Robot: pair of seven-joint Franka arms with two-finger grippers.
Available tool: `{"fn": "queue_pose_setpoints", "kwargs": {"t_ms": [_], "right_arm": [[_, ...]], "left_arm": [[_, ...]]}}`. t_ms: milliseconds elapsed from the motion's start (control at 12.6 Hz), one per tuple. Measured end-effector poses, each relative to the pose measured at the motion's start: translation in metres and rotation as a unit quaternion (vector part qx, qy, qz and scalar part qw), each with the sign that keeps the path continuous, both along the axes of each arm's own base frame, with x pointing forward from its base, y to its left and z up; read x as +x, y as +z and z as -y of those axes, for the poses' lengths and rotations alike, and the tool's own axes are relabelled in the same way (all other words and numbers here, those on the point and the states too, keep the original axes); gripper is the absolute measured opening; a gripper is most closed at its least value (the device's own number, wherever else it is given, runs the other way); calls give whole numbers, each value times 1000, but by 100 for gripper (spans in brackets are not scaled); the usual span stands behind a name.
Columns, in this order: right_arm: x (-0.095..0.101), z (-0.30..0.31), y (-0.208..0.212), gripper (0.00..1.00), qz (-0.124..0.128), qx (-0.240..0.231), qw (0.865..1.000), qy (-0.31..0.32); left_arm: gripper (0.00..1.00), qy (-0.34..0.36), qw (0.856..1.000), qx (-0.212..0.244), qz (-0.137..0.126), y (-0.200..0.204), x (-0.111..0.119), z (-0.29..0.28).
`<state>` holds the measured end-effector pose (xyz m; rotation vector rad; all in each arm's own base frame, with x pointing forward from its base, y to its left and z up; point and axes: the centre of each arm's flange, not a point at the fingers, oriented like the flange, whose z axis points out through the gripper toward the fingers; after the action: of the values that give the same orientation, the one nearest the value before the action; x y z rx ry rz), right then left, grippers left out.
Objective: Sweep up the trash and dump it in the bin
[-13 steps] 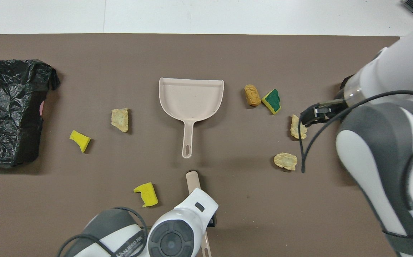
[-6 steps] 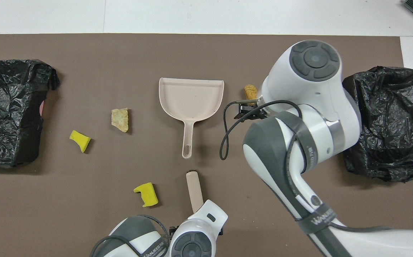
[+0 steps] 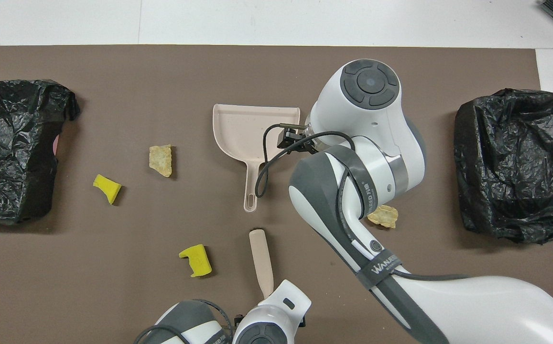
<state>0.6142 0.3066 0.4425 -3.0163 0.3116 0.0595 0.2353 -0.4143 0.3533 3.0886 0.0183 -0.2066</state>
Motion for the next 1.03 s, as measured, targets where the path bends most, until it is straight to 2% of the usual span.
{"fn": "queue_pose_setpoints", "kwargs": {"t_ms": [159, 238, 397, 476, 635, 715, 1032], "right_arm": [[-7, -26, -4, 100, -6, 29, 999, -23], [-12, -42, -5, 100, -4, 37, 999, -31], [-26, -70, -13, 100, -7, 38, 999, -29], [-32, -81, -20, 100, -11, 35, 999, -22], [-38, -93, -39, 100, -16, 16, 1000, -5], [-42, -100, -52, 100, -19, 6, 1000, 4], [-46, -108, -67, 100, -16, -13, 1000, 19]], "left_arm": [[80, 6, 1000, 0, -7, -3, -1, -2], [80, 8, 1000, 0, -10, -4, -1, -2], [59, 9, 1000, 1, -12, -5, -1, -4], [59, 9, 1000, 1, -12, -5, -1, -4], [34, 10, 1000, 4, -15, -6, 0, -6], [26, 9, 1000, 7, -18, -6, 0, -7], [26, 7, 999, 24, -35, 0, 3, -15]]}}
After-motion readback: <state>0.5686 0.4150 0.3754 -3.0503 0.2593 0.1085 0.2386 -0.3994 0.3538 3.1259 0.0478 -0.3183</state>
